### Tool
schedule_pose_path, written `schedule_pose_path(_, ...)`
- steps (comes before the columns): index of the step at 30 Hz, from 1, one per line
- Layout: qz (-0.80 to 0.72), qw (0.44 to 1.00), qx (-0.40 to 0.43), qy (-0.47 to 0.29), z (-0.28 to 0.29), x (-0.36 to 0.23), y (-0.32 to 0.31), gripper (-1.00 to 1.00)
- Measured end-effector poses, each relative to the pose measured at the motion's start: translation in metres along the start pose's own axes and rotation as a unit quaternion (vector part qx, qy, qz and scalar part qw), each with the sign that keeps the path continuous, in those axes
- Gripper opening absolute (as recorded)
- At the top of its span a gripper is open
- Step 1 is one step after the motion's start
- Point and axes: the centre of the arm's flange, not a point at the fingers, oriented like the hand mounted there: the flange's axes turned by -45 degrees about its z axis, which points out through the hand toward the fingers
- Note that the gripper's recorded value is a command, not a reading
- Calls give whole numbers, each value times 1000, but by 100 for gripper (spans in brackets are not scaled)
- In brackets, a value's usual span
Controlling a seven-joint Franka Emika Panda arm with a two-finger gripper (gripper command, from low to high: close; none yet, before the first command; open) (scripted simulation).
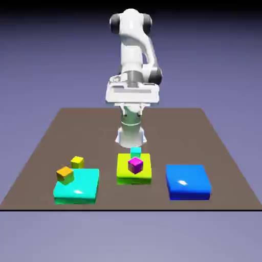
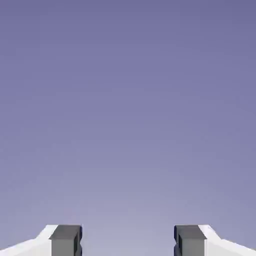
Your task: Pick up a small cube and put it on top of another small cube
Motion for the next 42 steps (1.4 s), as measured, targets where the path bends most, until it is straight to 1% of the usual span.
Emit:
schedule_pose_path(3,98,994,-32,-41,24,-17,36,0)
schedule_pose_path(6,196,975,-66,-78,45,-38,72,0)
schedule_pose_path(9,294,944,-102,-110,62,-64,108,0)
schedule_pose_path(13,420,883,-151,-146,79,-103,154,0)
schedule_pose_path(16,508,823,-189,-168,87,-137,185,0)
schedule_pose_path(20,616,727,-238,-190,93,-186,222,0)
schedule_pose_path(26,751,546,-309,-208,90,-269,267,0)
schedule_pose_path(28,751,544,-310,-210,92,-270,264,0)
schedule_pose_path(35,752,543,-311,-210,138,-314,267,0)
schedule_pose_path(36,752,543,-310,-210,142,-319,266,-100)
schedule_pose_path(38,752,543,-310,-210,142,-319,266,-100)
schedule_pose_path(42,751,543,-311,-209,116,-292,267,-100)
